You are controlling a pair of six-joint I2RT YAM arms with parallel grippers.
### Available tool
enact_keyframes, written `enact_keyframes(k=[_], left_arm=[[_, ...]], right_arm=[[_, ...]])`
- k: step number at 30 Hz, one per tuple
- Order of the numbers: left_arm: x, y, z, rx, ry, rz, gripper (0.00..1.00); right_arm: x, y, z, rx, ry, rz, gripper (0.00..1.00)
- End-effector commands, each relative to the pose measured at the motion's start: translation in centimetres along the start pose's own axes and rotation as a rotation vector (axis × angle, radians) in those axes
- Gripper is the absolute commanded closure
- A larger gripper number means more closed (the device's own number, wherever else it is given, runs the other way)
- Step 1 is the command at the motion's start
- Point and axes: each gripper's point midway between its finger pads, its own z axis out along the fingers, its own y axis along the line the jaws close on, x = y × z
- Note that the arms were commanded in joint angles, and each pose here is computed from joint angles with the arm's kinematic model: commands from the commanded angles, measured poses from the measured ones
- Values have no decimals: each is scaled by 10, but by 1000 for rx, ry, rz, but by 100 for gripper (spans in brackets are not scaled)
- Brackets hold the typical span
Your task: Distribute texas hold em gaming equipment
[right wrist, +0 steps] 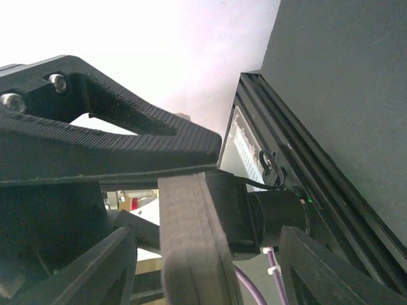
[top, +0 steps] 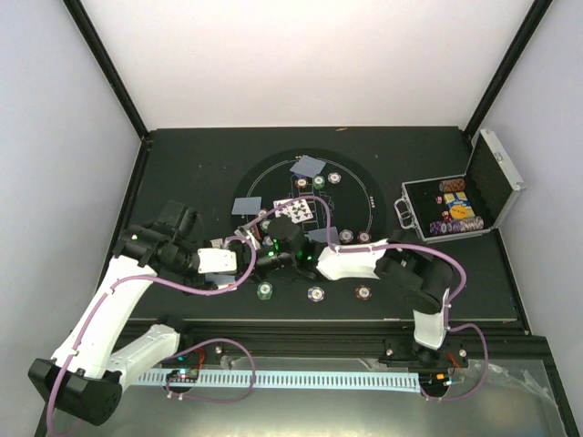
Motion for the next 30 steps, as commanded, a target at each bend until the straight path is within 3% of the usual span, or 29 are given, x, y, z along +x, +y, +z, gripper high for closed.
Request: enact_keyframes(k=[1,17,30], left_arm=[[-11,4,-11,-27,-45,13,98],[-9,3,-12,-27,-30,13,98],[-8,3,-11,-27,-25,13,99]], right_arm=[[-4,18,8,-91,11,-10,37],[-13,-34,-10,3,-33,65,47],[-10,-24,-26,18,-48,42,56]])
